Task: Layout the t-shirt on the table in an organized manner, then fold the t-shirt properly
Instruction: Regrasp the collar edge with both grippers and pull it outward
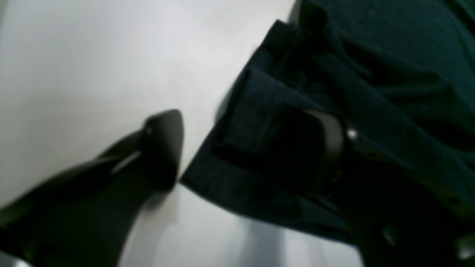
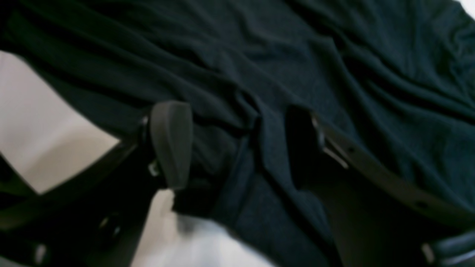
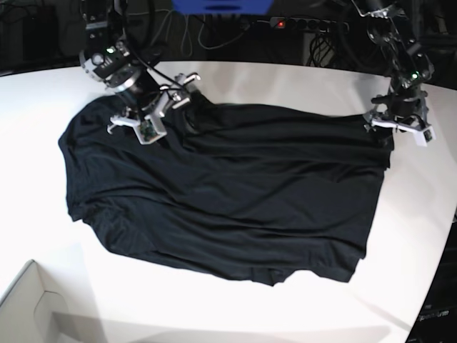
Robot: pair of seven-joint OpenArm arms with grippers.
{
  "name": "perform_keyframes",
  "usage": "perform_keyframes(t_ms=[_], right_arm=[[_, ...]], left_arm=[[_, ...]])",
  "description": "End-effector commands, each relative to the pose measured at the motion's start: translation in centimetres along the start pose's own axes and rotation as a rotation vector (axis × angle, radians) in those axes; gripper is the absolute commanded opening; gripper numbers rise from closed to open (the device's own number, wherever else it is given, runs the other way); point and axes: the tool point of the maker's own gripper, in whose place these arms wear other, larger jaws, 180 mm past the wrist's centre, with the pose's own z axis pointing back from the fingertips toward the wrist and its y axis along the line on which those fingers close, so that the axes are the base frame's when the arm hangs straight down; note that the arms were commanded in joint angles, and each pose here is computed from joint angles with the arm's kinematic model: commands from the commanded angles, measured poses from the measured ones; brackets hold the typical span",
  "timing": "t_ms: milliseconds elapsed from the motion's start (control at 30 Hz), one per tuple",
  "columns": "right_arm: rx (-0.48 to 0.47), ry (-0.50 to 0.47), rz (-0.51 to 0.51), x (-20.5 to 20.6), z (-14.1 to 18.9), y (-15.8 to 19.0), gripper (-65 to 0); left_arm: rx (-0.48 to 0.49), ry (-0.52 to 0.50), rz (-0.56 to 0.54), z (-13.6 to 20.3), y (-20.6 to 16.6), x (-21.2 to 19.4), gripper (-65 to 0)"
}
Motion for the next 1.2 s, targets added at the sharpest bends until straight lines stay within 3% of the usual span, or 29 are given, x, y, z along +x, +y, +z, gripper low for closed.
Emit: perform_keyframes(t_ms=[0,133,300,500,833,933,1100,1167], right_arm=[[0.011,-0.039,-0.005,0.9,0.5,0.4,-24.9],[0.024,0.006,-0.027,-0.9,1.4,1.4,-24.8],[0.034,0.049,-0.082,-2.8,0.9,2.4,-24.8],[0.048,0.042,-0.114,-2.7,0.5,3.5,-24.8],[0.059,0.082,-0.135,-4.3,-1.4,3.2,-26.1],[0.058,0.079,-0.134,-4.2,-1.1,3.3,-35.3],[0.051,0.068,-0.127,-3.7,0.5,3.7,-65.0],[0.049,0.065,-0.124,-3.5,1.4,4.1,-65.0]], left_arm=[[0.005,0.055,0.001,0.1,0.2,-1.1,-27.8],[-0.001,0.05,0.008,0.1,0.1,-1.0,-48.6],[-0.011,0.021,0.007,-0.1,-0.5,0.4,-65.0],[-0.019,-0.038,-0.018,0.8,-1.0,2.6,-64.9],[-0.018,-0.037,-0.02,0.8,-1.0,2.6,-64.9],[-0.01,-0.025,-0.023,1.1,-0.5,2.0,-64.9],[-0.01,-0.048,-0.045,1.9,-0.6,2.7,-64.9],[-0.009,-0.058,-0.055,2.3,-0.6,3.0,-64.9]])
